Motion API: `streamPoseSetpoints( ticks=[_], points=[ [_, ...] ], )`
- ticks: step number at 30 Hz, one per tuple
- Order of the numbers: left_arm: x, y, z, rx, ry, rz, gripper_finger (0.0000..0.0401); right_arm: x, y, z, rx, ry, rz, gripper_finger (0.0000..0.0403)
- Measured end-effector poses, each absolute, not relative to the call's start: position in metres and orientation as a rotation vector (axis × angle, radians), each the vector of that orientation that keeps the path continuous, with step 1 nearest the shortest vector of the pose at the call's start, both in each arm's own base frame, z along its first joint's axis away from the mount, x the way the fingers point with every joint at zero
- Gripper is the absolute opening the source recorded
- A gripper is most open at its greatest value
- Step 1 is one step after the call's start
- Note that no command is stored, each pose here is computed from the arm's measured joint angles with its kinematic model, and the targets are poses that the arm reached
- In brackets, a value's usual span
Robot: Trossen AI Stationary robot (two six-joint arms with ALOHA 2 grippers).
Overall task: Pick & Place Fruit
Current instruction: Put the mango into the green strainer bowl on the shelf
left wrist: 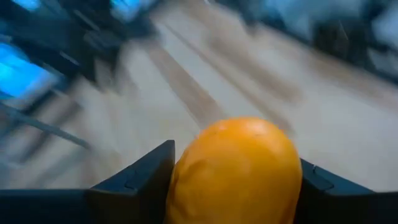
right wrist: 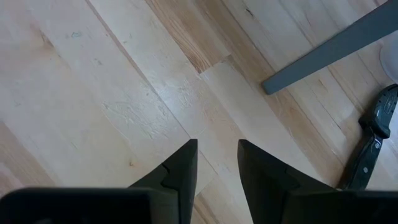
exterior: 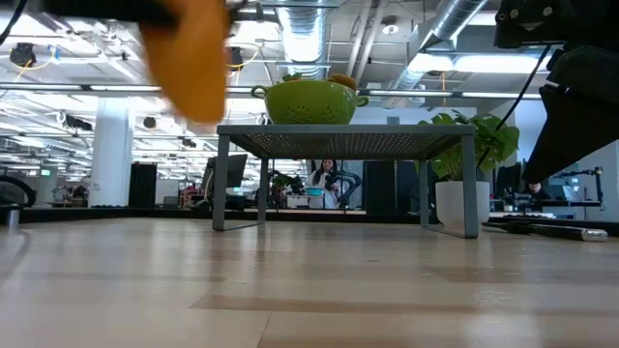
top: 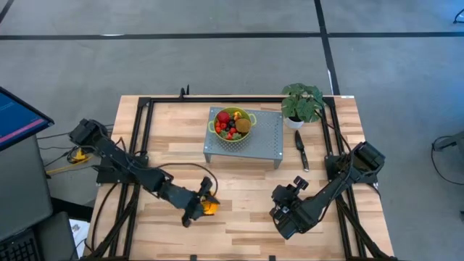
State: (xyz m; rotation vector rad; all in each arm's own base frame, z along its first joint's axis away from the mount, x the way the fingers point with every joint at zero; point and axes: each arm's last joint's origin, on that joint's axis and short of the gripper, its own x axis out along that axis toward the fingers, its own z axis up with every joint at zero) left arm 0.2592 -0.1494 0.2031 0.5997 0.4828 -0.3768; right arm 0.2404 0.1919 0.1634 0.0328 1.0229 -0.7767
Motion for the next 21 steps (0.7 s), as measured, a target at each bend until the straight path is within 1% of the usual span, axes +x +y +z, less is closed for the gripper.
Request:
streamPoseSetpoints(
  ticks=[5, 11, 15, 21],
  points=[
    [0.258, -0.139, 0.252, 0.529, 0.214, -0.151, 0.0209, 0.24, 0.192, 0.163, 0.033, 1.023, -0.776, 0.0108],
    [0.253, -0.093, 0.309, 0.487, -0.057, 0.11, 0.0211, 0.243, 0.19, 0.163, 0.022, 1.03, -0.773, 0.0108],
    [0.251, -0.052, 0.331, 0.454, -0.169, 0.28, 0.021, 0.245, 0.187, 0.163, 0.023, 1.032, -0.78, 0.0108],
    [0.261, -0.002, 0.347, 0.487, -0.236, 0.344, 0.0214, 0.246, 0.185, 0.163, 0.015, 1.039, -0.78, 0.0108]
  ],
)
